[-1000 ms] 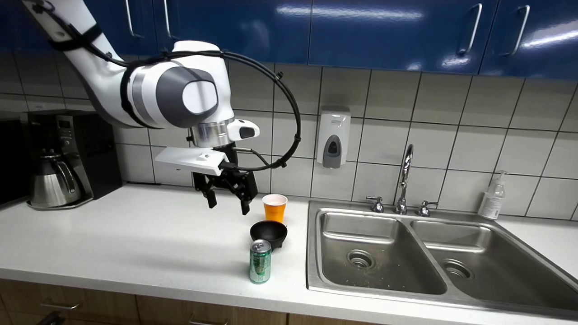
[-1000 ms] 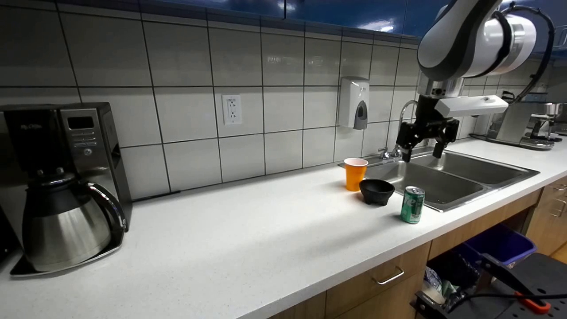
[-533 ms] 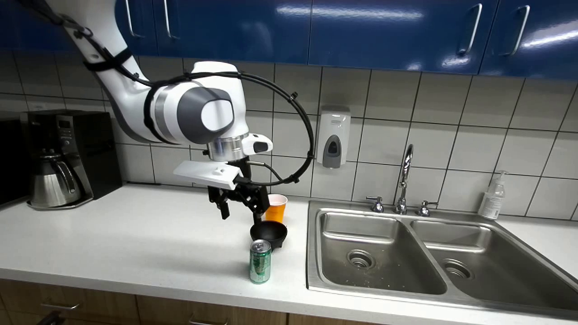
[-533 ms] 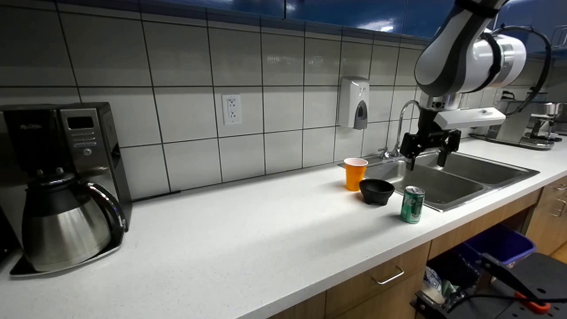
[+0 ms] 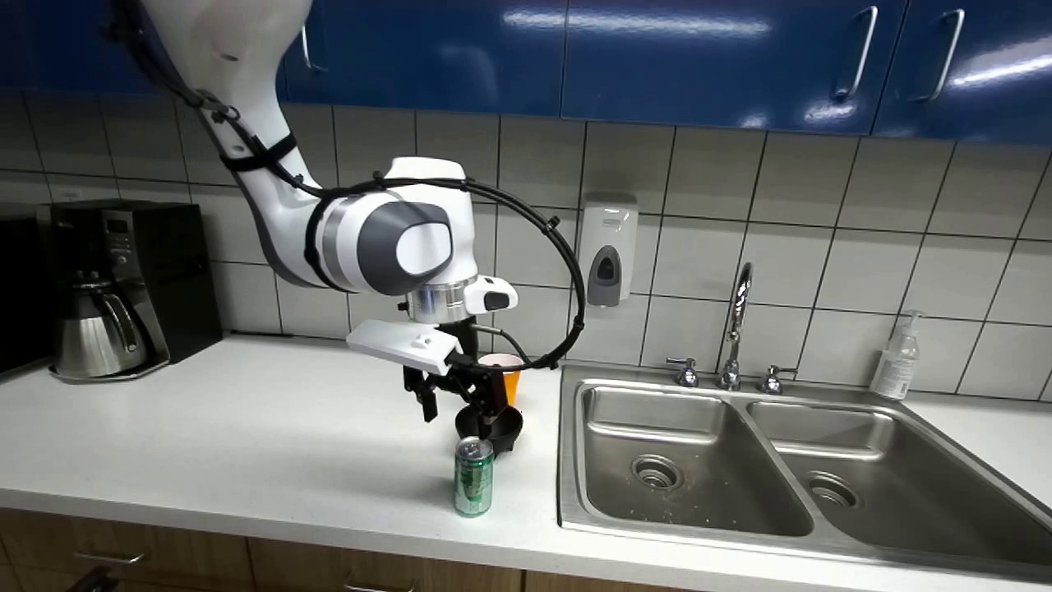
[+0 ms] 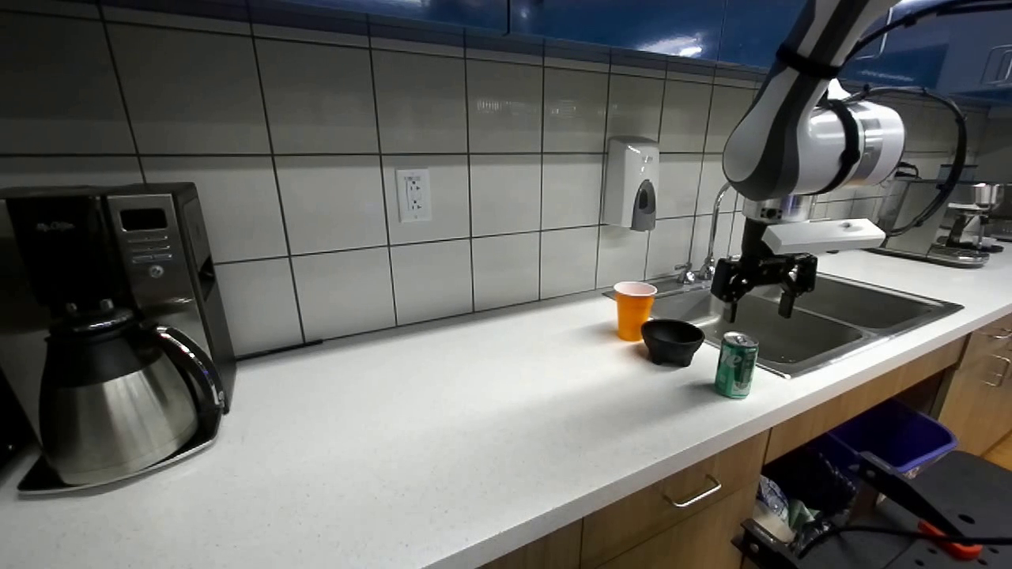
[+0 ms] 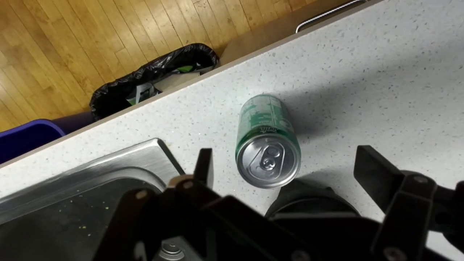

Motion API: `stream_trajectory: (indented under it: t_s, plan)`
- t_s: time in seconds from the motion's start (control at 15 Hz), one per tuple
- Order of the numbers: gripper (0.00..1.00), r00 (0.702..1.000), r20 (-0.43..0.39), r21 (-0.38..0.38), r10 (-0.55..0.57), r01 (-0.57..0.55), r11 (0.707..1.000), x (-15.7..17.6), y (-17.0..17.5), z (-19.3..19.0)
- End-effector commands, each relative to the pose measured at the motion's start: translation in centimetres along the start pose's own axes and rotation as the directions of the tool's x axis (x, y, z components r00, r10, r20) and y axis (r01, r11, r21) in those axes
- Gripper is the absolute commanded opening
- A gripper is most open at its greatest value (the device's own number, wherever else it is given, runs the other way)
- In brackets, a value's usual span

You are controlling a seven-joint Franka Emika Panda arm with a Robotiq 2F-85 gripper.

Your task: Pick up the green can and put it in the black bowl

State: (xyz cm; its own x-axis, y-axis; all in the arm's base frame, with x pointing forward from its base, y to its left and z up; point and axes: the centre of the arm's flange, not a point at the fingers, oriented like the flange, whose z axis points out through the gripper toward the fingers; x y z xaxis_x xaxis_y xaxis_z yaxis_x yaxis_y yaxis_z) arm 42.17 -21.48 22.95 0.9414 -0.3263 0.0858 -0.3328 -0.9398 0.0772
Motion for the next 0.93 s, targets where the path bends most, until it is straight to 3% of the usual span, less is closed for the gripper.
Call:
stream_trajectory:
  t_s: [0.0, 0.87]
  plan:
    - [1.0, 1.0, 0.012, 0.004, 0.006, -0.006, 1.0, 2.0, 1.1, 2.2]
    - [1.0, 0.997, 0.078, -0.014, 0.016, -0.015, 1.0, 3.9, 1.4, 7.1]
